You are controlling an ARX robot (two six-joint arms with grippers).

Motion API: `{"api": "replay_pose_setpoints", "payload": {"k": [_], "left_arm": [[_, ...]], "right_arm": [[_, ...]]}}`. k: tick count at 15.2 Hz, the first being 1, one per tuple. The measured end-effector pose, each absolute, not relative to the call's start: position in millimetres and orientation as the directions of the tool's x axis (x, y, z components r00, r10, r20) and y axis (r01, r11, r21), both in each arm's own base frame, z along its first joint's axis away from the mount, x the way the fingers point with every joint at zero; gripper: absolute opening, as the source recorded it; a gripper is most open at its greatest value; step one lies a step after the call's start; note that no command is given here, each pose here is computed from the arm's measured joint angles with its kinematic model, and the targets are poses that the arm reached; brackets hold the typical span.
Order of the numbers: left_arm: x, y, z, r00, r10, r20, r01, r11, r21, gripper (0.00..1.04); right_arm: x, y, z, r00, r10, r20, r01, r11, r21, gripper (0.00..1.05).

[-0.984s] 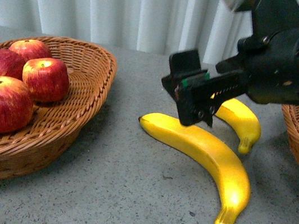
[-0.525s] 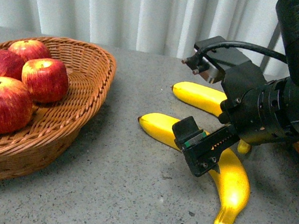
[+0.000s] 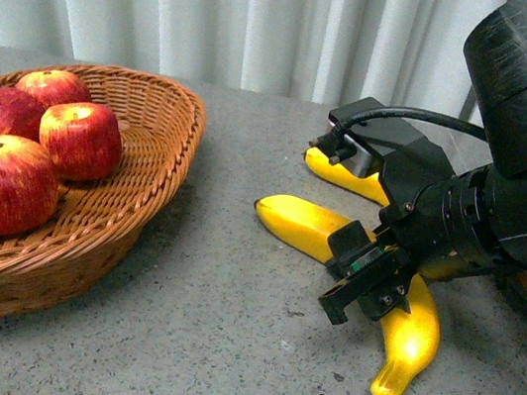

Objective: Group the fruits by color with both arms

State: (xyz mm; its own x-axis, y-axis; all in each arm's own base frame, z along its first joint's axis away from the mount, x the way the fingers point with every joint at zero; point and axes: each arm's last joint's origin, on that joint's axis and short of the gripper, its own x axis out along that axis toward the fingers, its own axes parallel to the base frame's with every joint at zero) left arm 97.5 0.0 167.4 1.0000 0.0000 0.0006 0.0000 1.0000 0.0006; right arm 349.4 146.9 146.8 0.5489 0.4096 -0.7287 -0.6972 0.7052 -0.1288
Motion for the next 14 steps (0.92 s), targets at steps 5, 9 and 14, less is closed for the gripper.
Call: {"api": "replay_pose_setpoints", "payload": {"k": [5,9,14], "left_arm": [[97,0,167,1.000,0.000,0.001,0.000,1.000,0.001,0.98],[97,0,167,1.000,0.000,0.000,0.000,1.000,0.001,0.98],[97,0,167,1.000,0.000,0.001,0.000,1.000,0.001,0.98]], "right_arm": [[353,90,221,0.714,0.505,-0.485,-0.610,0.789,-0.075,0.33],[365,-23,235,0.884,0.184,-0.429,-0.306,0.923,-0.235,0.33],[351,-75,197,0.813,0.061,-0.578,-0.286,0.908,-0.307,0.46]]}}
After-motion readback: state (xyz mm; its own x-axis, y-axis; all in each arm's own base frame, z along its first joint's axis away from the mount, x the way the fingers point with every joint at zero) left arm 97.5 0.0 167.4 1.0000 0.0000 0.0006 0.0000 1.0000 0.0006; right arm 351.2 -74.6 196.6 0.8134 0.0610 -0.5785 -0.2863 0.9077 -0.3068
